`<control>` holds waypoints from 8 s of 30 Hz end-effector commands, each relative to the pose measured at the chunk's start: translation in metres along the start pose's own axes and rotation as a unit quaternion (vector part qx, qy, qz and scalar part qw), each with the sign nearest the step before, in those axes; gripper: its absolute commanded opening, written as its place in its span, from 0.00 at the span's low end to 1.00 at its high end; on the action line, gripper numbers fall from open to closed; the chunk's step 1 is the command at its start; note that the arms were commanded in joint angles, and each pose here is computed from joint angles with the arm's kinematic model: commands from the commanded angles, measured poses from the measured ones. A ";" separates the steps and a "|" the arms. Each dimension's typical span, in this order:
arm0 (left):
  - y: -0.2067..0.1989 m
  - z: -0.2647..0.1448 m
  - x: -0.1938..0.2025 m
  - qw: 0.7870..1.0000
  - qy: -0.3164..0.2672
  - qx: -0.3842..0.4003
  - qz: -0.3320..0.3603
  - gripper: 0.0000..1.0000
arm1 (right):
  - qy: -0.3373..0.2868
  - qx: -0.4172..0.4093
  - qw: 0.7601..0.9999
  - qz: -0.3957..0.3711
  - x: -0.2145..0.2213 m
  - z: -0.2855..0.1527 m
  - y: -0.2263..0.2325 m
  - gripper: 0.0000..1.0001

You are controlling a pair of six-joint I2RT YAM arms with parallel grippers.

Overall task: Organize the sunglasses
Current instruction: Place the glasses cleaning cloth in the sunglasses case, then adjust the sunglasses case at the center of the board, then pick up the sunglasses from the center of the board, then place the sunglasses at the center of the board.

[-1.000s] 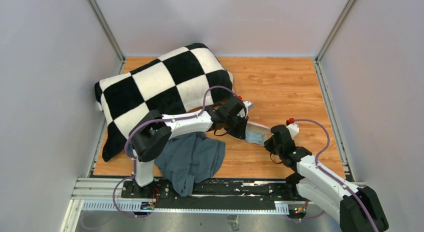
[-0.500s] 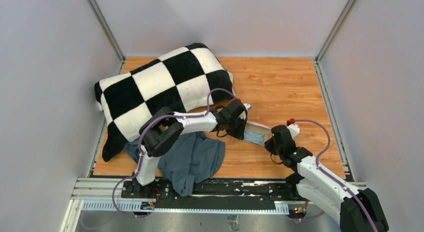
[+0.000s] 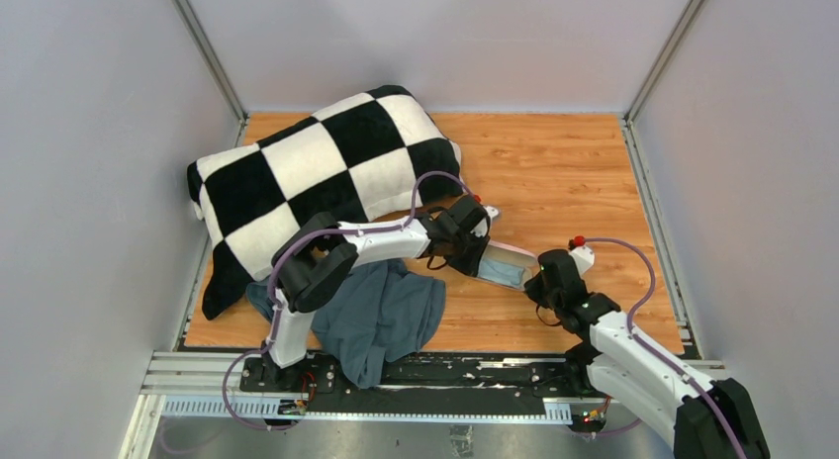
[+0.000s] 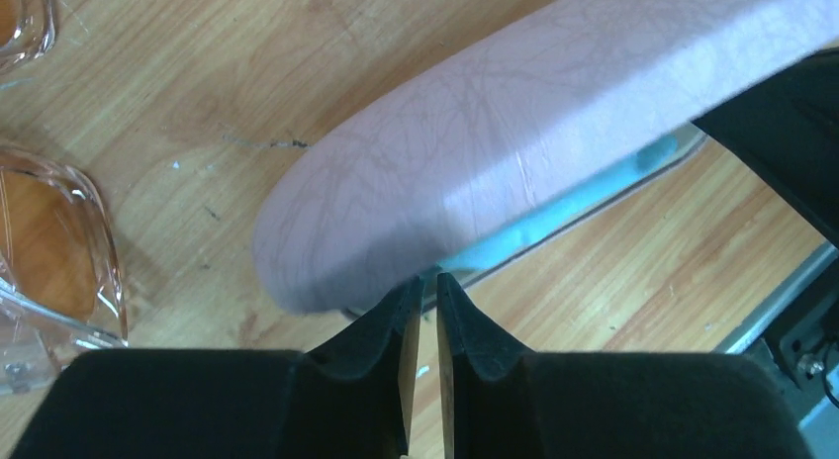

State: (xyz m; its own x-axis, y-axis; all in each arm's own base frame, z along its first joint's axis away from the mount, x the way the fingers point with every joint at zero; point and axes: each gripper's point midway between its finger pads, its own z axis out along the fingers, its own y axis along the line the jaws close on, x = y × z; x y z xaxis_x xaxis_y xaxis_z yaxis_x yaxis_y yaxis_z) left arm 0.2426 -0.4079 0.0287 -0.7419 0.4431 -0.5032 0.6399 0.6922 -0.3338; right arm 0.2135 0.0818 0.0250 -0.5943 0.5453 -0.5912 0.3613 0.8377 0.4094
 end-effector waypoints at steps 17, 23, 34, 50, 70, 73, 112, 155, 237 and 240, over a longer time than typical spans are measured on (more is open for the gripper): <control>-0.028 -0.071 -0.034 0.998 -0.049 0.021 0.015 0.22 | -0.030 0.006 0.999 -0.010 -0.025 -0.021 0.000 0.30; -0.017 -0.075 -0.039 0.998 -0.061 0.014 -0.007 0.22 | -0.053 -0.008 0.998 -0.022 -0.042 -0.037 0.007 0.37; 0.017 -0.085 -0.048 0.997 -0.074 -0.019 -0.030 0.29 | -0.053 -0.013 0.998 -0.032 -0.046 -0.043 0.011 0.39; 0.074 -0.089 -0.069 0.994 -0.070 -0.074 -0.048 0.34 | -0.003 -0.029 0.992 -0.120 -0.047 -0.030 0.029 0.60; 0.098 -0.089 -0.064 0.993 -0.048 -0.084 -0.060 0.35 | 0.089 -0.062 0.958 -0.266 -0.056 0.019 0.051 0.21; 0.099 -0.087 -0.063 0.994 -0.044 -0.086 -0.058 0.35 | 0.101 -0.068 0.946 -0.301 -0.062 0.026 0.059 0.17; 0.101 -0.021 -0.081 0.987 -0.005 -0.051 0.153 0.52 | -0.013 -0.097 0.970 -0.223 -0.090 -0.059 0.059 0.57; -0.023 -0.195 -0.115 0.949 -0.147 0.277 -0.015 0.00 | 0.004 -0.389 0.915 -0.105 -0.080 -0.138 0.152 0.63; -0.063 -0.273 -0.129 0.902 -0.262 0.323 -0.118 0.00 | -0.100 -0.571 0.809 0.091 -0.139 -0.166 0.252 0.13; -0.063 -0.271 -0.127 0.902 -0.261 0.323 -0.118 0.00 | -0.096 -0.564 0.815 0.092 -0.137 -0.162 0.250 0.00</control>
State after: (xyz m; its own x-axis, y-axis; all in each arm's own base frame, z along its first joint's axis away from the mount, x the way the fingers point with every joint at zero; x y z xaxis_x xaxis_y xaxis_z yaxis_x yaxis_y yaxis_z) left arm 0.2500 -0.3549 0.3219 -0.7979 -0.1141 -0.5918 0.5641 0.2044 -0.8000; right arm 0.2694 0.2106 0.3129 -0.4626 0.7439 -0.4822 -0.5055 0.2255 0.8328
